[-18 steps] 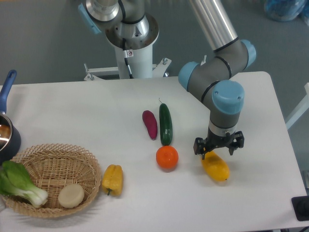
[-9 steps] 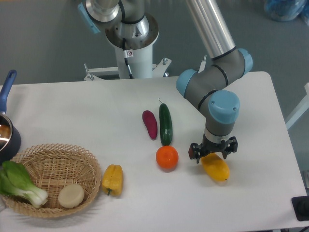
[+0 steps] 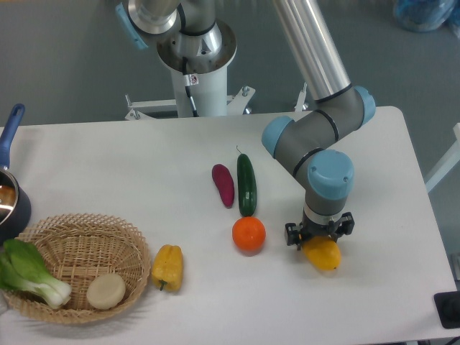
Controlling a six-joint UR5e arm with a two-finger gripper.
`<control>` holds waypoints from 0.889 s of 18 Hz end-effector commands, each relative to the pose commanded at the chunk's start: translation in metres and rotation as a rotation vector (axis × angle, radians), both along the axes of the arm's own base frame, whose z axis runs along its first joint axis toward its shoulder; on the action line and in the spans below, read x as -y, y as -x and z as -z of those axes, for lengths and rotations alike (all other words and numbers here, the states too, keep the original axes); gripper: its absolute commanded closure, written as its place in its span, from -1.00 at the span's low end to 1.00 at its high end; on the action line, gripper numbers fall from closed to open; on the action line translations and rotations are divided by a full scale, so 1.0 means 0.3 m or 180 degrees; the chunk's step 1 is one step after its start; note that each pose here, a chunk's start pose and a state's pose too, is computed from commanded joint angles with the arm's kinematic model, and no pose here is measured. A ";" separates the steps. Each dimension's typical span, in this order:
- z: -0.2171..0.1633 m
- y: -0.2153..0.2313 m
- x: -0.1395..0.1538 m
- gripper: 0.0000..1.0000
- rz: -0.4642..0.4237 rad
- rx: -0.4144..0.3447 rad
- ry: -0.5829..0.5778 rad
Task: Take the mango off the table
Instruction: 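Lift the grasped mango up off the table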
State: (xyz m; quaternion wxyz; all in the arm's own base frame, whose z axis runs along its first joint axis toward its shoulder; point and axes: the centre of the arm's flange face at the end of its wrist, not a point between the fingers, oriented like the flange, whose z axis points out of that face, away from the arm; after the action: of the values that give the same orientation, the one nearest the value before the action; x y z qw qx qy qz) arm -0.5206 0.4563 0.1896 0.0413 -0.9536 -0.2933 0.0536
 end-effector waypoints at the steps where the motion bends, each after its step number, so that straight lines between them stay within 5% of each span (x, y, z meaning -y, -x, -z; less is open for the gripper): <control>1: -0.004 0.000 0.000 0.31 0.0005 -0.0009 -0.0004; 4: -0.023 0.001 0.000 0.58 0.0043 -0.0032 -0.0011; 10: -0.122 0.025 -0.002 0.58 0.0042 -0.0179 -0.0087; 16: -0.268 0.055 0.094 0.59 0.0445 -0.0360 -0.0051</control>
State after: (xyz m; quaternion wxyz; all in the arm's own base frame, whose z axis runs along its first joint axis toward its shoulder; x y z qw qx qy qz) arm -0.5370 0.4281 0.2699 0.0691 -0.9669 -0.2236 0.1019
